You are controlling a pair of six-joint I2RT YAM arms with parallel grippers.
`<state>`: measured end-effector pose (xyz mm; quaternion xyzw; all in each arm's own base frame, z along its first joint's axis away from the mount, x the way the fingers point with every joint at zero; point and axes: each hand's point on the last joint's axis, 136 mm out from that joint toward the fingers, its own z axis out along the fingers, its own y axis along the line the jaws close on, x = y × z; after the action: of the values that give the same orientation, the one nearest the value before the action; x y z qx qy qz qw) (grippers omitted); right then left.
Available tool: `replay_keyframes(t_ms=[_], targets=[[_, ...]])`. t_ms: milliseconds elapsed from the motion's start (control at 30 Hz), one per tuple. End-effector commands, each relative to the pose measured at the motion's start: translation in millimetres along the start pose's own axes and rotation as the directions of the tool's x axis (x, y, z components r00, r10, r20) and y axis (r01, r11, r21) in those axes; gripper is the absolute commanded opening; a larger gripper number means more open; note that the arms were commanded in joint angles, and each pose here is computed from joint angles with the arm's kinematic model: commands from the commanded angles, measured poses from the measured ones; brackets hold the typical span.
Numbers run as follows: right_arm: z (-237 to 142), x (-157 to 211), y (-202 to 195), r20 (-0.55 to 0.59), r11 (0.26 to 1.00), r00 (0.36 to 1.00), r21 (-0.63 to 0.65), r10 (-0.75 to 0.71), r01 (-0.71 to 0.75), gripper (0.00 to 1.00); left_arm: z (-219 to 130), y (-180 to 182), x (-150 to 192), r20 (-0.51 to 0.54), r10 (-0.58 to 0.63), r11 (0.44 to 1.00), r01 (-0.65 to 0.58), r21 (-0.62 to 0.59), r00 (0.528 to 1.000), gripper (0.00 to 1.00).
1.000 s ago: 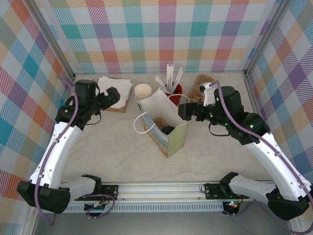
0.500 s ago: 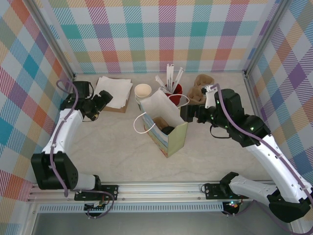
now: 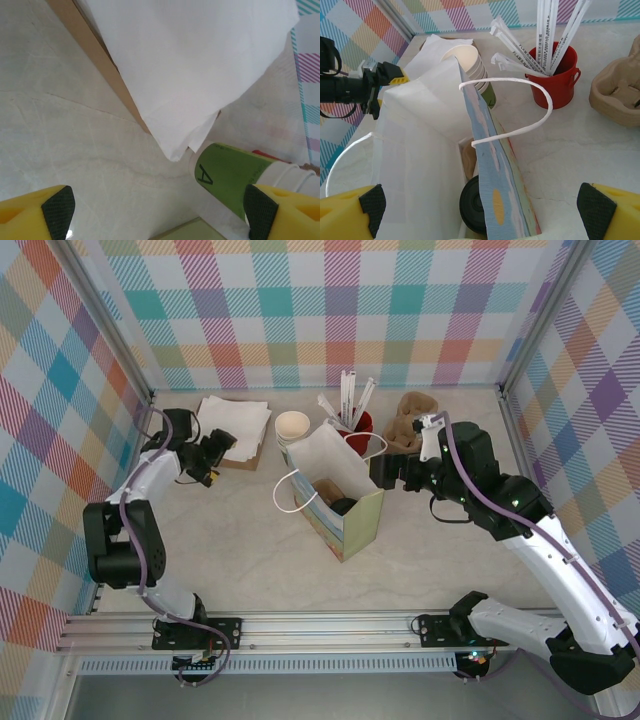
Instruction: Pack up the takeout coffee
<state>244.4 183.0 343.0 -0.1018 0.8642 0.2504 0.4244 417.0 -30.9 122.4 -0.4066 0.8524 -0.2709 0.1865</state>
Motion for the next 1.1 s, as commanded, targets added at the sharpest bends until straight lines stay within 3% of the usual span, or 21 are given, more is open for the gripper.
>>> replay_keyframes(t_ms=[0, 267, 600, 1067], targets=[[-6, 2, -2, 0.009, 1.000, 1.000, 0.011, -0.017, 0.017, 1.00, 17, -2, -7, -0.027, -0.072, 0.996, 0.073, 0.049, 0.997, 0.87], [-5, 5, -3, 0.000, 1.000, 1.000, 0.010, -0.017, 0.017, 1.00, 49, -6, -15, -0.064, -0.101, 0.991, 0.106, 0.083, 0.993, 0.77], [2, 5, -1, -0.013, 1.000, 1.000, 0.001, -0.015, 0.015, 1.00, 62, -7, -21, -0.064, -0.104, 0.991, 0.109, 0.080, 0.993, 0.65], [7, 4, 3, -0.018, 1.000, 1.000, -0.017, -0.019, 0.019, 1.00, 65, -12, -24, -0.074, -0.096, 0.990, 0.103, 0.093, 0.993, 0.37]])
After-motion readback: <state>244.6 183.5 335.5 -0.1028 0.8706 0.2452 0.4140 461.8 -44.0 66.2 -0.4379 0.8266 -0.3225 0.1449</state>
